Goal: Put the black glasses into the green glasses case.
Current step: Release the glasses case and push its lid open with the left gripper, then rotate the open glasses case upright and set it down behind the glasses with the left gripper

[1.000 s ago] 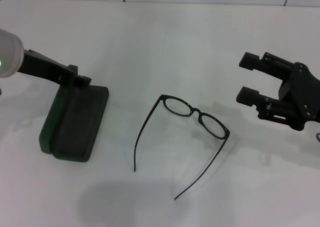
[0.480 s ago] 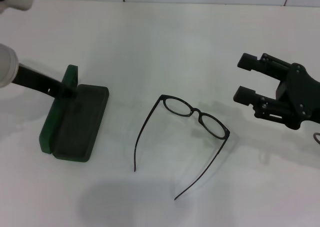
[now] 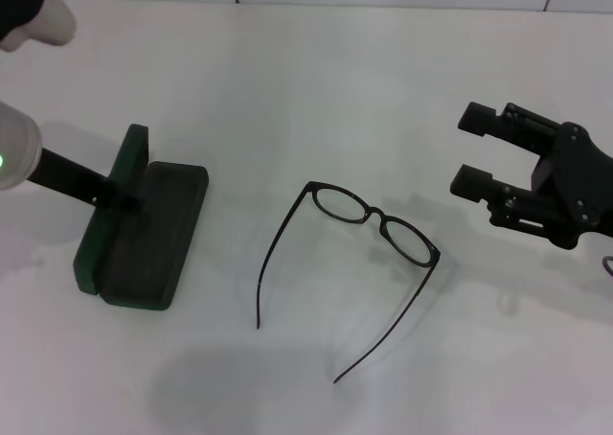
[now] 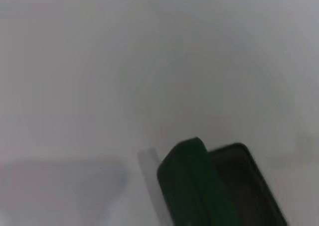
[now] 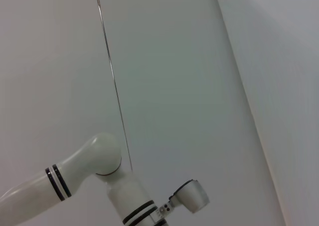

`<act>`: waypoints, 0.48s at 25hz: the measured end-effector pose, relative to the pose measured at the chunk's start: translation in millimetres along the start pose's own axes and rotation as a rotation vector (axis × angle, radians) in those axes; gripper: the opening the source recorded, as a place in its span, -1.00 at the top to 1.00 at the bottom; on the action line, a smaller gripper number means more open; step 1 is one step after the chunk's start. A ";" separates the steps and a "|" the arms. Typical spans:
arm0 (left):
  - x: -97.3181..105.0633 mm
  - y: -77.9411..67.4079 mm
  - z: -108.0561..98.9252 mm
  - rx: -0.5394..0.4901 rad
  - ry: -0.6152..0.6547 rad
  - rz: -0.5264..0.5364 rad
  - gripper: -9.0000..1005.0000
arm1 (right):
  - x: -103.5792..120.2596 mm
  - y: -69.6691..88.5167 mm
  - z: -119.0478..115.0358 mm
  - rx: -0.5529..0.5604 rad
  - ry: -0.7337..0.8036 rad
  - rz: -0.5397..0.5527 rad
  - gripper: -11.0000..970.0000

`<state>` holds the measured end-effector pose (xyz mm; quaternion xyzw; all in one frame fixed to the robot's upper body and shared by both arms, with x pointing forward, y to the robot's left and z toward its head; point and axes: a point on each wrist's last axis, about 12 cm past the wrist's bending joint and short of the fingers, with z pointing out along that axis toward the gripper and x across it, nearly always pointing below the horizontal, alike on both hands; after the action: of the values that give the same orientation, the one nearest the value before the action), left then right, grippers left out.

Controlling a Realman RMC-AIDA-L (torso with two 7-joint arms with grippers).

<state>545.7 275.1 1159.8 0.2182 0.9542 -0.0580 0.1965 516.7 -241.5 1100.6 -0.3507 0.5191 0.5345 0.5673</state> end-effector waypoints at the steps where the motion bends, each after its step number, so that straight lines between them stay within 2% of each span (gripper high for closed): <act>1: 0.3 0.6 0.0 -0.007 0.005 0.001 -0.18 | 0.0 0.0 -0.1 0.000 0.000 0.000 -0.55; 9: 1.8 2.1 -0.1 -0.033 0.024 0.007 0.49 | 0.7 0.7 -1.1 0.005 -0.002 0.002 -0.55; 10: -1.9 1.5 -5.4 -0.045 0.003 0.025 0.58 | 0.7 0.7 -1.1 0.005 -0.002 0.003 -0.55; 12: -6.2 0.6 -11.1 -0.057 -0.020 0.046 0.58 | 0.7 0.7 -1.2 0.005 -0.002 0.002 -0.55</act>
<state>547.2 275.5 1172.4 0.2338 0.9482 -0.0284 0.2132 515.7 -242.3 1099.7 -0.3480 0.5202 0.5343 0.5682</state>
